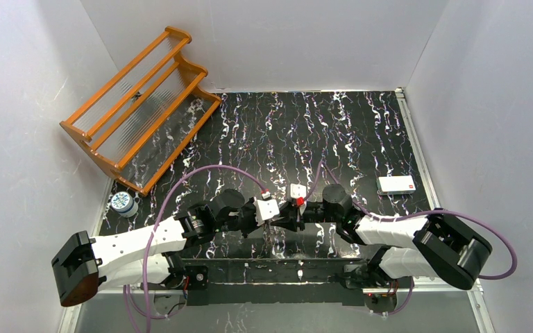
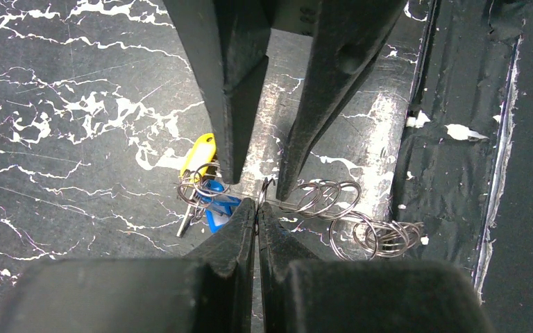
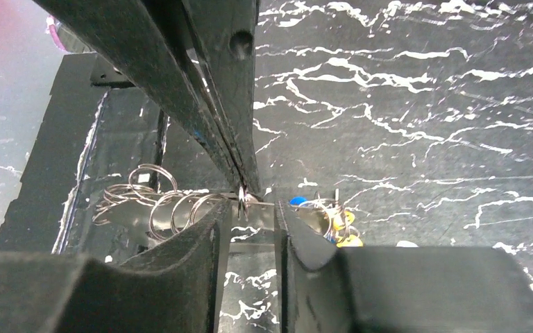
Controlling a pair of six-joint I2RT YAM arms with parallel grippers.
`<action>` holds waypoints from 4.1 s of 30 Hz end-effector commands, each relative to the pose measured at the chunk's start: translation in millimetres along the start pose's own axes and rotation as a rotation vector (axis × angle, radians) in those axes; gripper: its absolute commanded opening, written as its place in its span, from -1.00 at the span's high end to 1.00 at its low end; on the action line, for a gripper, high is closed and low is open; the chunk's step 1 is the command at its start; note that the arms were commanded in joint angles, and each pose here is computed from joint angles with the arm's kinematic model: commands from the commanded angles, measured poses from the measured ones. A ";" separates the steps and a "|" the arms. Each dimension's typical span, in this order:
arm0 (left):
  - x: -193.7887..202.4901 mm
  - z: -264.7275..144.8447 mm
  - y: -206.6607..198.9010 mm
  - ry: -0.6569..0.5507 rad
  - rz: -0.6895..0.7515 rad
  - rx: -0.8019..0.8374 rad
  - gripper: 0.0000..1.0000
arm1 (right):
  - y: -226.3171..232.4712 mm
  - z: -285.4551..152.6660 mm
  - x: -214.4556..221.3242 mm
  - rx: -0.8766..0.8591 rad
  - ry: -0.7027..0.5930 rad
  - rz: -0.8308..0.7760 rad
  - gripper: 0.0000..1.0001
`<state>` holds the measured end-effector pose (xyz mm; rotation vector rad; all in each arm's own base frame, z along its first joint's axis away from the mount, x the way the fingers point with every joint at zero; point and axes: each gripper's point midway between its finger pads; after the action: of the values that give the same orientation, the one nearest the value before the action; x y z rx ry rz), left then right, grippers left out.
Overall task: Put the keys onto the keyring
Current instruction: Adjust the key on the keyring.
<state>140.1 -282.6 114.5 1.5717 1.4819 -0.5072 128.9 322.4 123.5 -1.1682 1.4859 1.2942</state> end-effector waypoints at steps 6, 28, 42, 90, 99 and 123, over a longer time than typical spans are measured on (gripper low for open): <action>-10.8 -2.4 3.5 -0.040 0.002 -0.012 1.00 | 4.0 6.2 -11.5 -0.037 -0.020 -0.021 0.40; -14.1 -6.0 2.0 -0.062 0.005 -0.009 1.00 | 1.8 9.7 -18.7 -0.040 -0.007 -0.039 0.97; -17.5 -34.0 10.3 -0.206 -0.068 -0.161 0.62 | 15.3 -3.9 -43.7 -0.050 -0.194 -0.108 0.97; -74.4 -48.0 12.2 -0.567 0.044 -0.192 1.00 | 52.6 -0.8 -84.5 -0.268 -0.316 -0.058 0.97; -80.9 -60.3 14.9 -0.612 -0.002 -0.218 0.65 | 49.9 -1.2 -90.3 -0.247 -0.342 -0.055 0.97; -63.4 -80.6 38.2 -0.485 -0.125 -0.350 0.31 | 39.9 -3.5 -88.3 -0.175 -0.341 -0.067 0.97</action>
<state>129.2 -258.5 203.2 1.0969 1.1536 -0.6489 108.6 331.6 196.9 -1.0468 1.1905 1.5439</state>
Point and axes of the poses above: each gripper's point midway between its finger pads, its own z axis out along the fingers, its own y axis along the line the jaws close on, x = y × z, and after that the axes turned 13 degrees about z, right-handed
